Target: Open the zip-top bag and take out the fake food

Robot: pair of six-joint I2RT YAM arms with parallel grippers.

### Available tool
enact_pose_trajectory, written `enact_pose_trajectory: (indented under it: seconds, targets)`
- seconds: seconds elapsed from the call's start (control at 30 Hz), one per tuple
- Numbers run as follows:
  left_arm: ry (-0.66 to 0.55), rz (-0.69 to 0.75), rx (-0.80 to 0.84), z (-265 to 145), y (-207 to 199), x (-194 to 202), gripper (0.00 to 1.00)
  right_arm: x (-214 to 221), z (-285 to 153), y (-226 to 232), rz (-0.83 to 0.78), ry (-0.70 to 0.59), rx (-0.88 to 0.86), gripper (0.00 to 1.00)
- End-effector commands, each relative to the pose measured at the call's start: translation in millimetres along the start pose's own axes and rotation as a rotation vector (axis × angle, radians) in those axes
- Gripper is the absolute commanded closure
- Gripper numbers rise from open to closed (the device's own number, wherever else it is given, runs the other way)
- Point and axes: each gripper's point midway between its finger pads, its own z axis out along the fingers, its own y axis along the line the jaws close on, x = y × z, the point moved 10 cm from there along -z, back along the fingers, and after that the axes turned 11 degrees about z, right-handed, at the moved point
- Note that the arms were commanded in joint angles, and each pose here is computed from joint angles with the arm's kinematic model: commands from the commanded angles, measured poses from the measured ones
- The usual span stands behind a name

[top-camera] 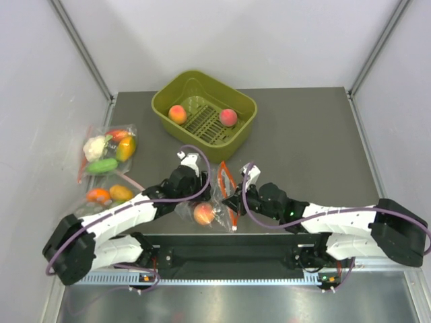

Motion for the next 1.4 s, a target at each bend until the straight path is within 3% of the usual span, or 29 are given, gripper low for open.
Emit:
enact_pose_trajectory:
  seconds: [0.0, 0.2, 0.53, 0.7, 0.8, 0.87, 0.9, 1.0, 1.13, 1.23, 1.37]
  targets:
    - [-0.150, 0.023, 0.019, -21.7, -5.9, -31.1, 0.34, -30.8, -2.2, 0.5, 0.040, -0.172, 0.028, 1.00]
    - [-0.205, 0.002, 0.036, -45.9, 1.4, -20.0, 0.19, -38.7, -5.7, -14.3, 0.063, -0.218, 0.091, 1.00]
    - [-0.077, -0.079, -0.058, -40.1, 16.7, 17.2, 0.19, -38.8, -4.5, -25.0, 0.074, -0.215, 0.128, 1.00]
    - [-0.062, -0.091, -0.055, -43.5, 20.1, 27.2, 0.08, -38.0, -4.9, -32.6, 0.090, -0.215, 0.157, 1.00]
    - [-0.033, -0.101, -0.038, -43.0, 19.4, 32.0, 0.08, -37.0, -4.7, -36.0, 0.103, -0.215, 0.170, 1.00]
    - [-0.011, -0.106, -0.039, -40.2, 19.6, 35.6, 0.14, -36.8, -5.0, -35.8, 0.104, -0.212, 0.165, 1.00]
    - [0.001, -0.108, -0.041, -38.6, 20.3, 38.7, 0.26, -36.8, -5.2, -35.3, 0.104, -0.211, 0.160, 1.00]
    - [0.018, -0.114, -0.041, -34.0, 20.8, 43.1, 0.48, -38.3, -7.3, -30.8, 0.083, -0.199, 0.120, 0.95]
    - [0.039, -0.123, -0.042, -28.1, 22.1, 50.0, 0.65, -42.2, -15.8, -24.7, 0.045, -0.187, 0.085, 0.46]
    - [0.044, -0.124, -0.053, -25.6, 23.6, 53.0, 0.76, -48.4, -28.4, -21.8, 0.022, -0.216, 0.108, 0.33]
    - [0.041, -0.121, -0.053, -24.1, 23.7, 53.1, 0.87, -62.7, -45.6, -26.5, -0.007, -0.317, 0.200, 0.33]
